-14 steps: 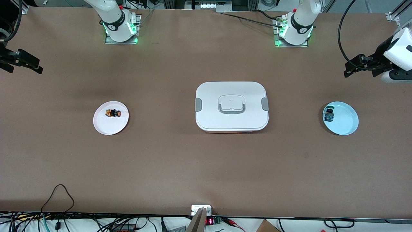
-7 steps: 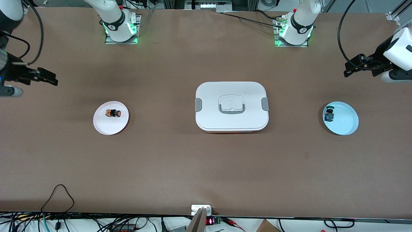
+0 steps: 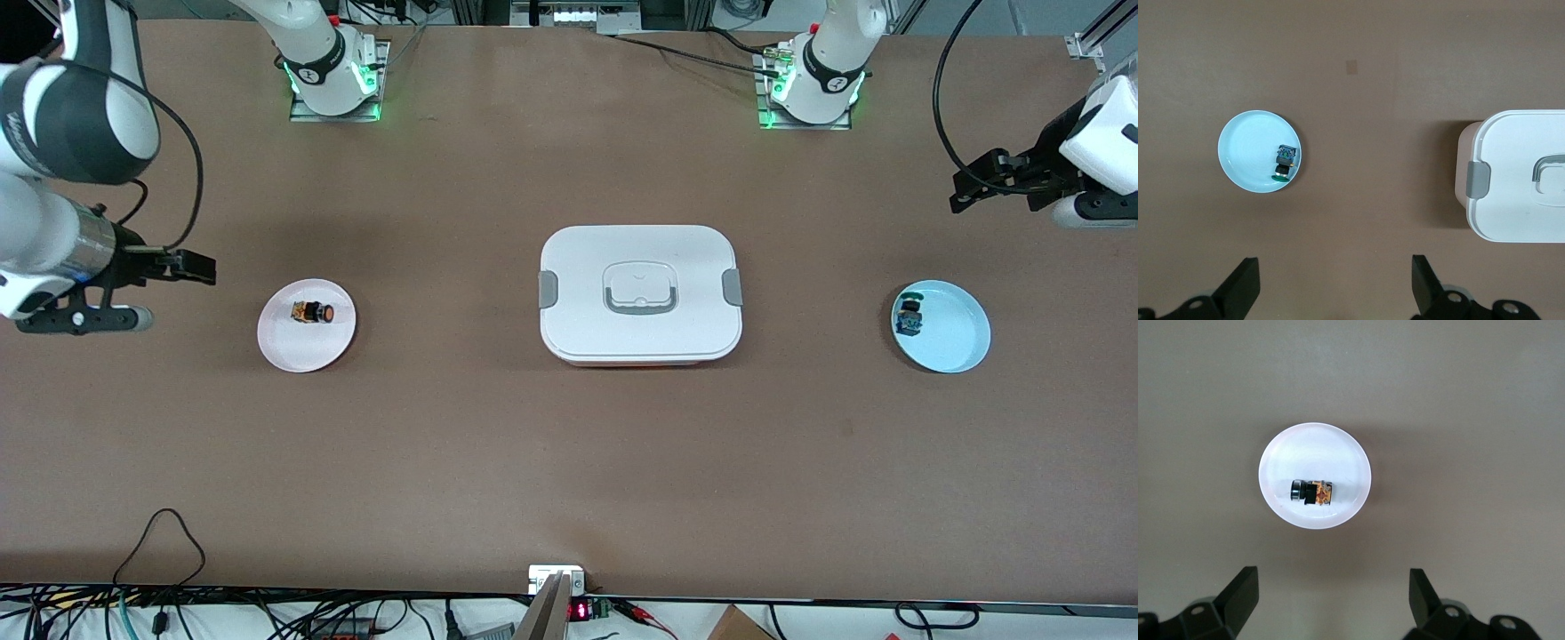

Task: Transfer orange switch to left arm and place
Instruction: 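Lower the right gripper and grasp the orange switch on the plate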

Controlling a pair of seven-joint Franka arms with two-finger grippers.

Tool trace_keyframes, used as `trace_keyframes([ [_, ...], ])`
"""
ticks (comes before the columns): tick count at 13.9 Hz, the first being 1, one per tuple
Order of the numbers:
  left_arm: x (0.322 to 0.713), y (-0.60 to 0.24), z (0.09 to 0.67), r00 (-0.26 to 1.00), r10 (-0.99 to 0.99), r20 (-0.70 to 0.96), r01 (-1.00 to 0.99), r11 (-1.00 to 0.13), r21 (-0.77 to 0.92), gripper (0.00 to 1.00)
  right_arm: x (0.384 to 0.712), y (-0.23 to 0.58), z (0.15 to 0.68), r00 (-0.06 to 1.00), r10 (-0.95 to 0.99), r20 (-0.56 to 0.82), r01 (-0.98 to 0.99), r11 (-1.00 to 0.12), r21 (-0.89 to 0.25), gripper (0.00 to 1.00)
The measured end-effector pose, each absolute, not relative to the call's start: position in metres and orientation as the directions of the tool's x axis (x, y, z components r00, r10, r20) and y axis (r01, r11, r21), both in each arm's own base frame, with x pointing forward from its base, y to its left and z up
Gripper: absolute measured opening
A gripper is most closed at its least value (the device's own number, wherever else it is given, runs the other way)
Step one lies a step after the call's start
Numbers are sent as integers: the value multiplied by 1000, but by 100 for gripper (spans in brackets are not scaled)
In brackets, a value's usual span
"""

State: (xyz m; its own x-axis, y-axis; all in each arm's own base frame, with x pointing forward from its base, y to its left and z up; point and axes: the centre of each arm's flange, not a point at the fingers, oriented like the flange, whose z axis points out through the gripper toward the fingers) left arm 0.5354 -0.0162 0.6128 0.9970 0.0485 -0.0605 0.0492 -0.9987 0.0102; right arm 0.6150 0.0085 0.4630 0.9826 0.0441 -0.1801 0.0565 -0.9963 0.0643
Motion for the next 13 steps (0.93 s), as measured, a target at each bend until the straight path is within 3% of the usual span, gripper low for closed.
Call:
trace_keyframes([
  [4,535,-17,613,997,47,-60,48,-999,10,100,619,17,388,980,45,-192,53,-998,34,100],
  [13,535,-27,611,997,29,-68,30,-1000,9,100,561,28,255,995,36,-94,37,-999,6,100],
])
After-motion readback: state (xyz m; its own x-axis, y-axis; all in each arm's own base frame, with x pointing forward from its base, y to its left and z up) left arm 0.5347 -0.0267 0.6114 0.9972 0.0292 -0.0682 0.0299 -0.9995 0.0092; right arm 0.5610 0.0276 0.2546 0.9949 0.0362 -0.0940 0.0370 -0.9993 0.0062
